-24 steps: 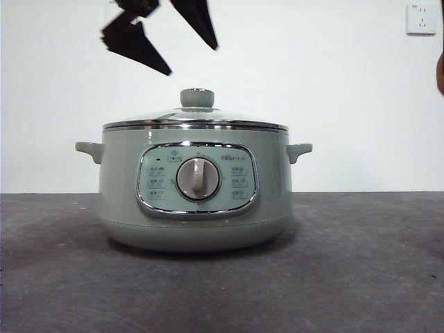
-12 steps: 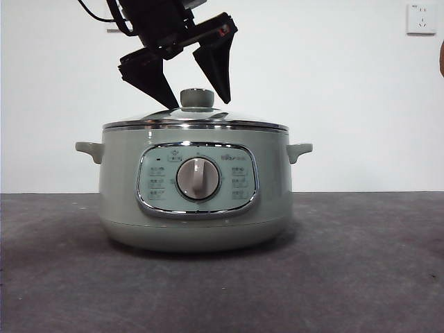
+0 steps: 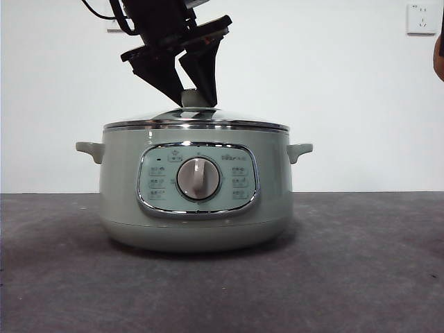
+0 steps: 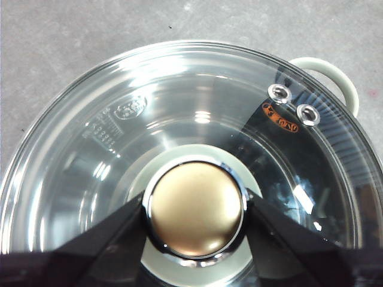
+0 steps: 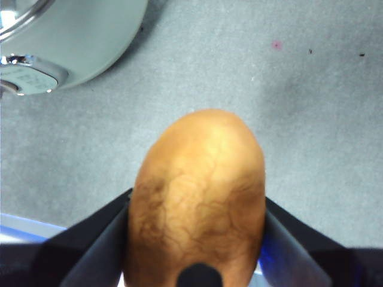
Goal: Pick up the potato,open the lid,put the potato in the pot,close the lid
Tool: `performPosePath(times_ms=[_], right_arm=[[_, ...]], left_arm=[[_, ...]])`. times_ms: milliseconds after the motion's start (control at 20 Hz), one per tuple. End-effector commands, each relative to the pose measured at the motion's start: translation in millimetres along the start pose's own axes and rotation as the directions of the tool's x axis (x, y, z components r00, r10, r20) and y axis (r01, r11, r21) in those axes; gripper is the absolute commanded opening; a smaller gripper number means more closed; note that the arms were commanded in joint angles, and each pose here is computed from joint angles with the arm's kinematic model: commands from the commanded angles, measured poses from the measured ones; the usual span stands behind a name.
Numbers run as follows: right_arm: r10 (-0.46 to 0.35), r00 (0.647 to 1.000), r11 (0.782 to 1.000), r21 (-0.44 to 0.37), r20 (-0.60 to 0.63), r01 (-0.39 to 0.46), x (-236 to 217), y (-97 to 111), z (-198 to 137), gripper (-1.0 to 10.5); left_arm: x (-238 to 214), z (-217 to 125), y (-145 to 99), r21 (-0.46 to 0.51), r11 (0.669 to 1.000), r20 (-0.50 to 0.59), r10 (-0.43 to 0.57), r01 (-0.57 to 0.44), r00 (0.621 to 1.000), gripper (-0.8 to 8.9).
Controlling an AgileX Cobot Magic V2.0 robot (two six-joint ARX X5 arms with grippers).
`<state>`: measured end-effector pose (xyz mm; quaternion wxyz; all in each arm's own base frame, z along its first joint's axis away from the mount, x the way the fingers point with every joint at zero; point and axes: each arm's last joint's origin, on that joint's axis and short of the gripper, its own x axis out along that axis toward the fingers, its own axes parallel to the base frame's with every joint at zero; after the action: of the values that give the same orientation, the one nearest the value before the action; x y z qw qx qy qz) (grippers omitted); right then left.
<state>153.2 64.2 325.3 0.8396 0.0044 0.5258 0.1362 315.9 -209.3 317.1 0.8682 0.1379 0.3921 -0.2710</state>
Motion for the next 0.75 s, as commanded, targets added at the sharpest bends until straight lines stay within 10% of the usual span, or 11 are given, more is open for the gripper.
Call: performPosePath(times_ms=[50, 750], right_arm=[[0.002, 1.0, 1.0, -0.012, 0.014, -0.001, 2.0, 0.9, 4.3, -0.1], [0.174, 0.984, 0.978, -0.112, -0.044, -0.178, 37.7, 61.5, 110.2, -0.1]], left_arm=[[-9.3, 6.2, -0.6, 0.016, 1.0, 0.036, 0.002, -0.002, 0.999, -0.09], [-89.8, 5.9, 66.2, -0.062, 0.978, 0.144, 0.208, -0.201, 0.967, -0.04]])
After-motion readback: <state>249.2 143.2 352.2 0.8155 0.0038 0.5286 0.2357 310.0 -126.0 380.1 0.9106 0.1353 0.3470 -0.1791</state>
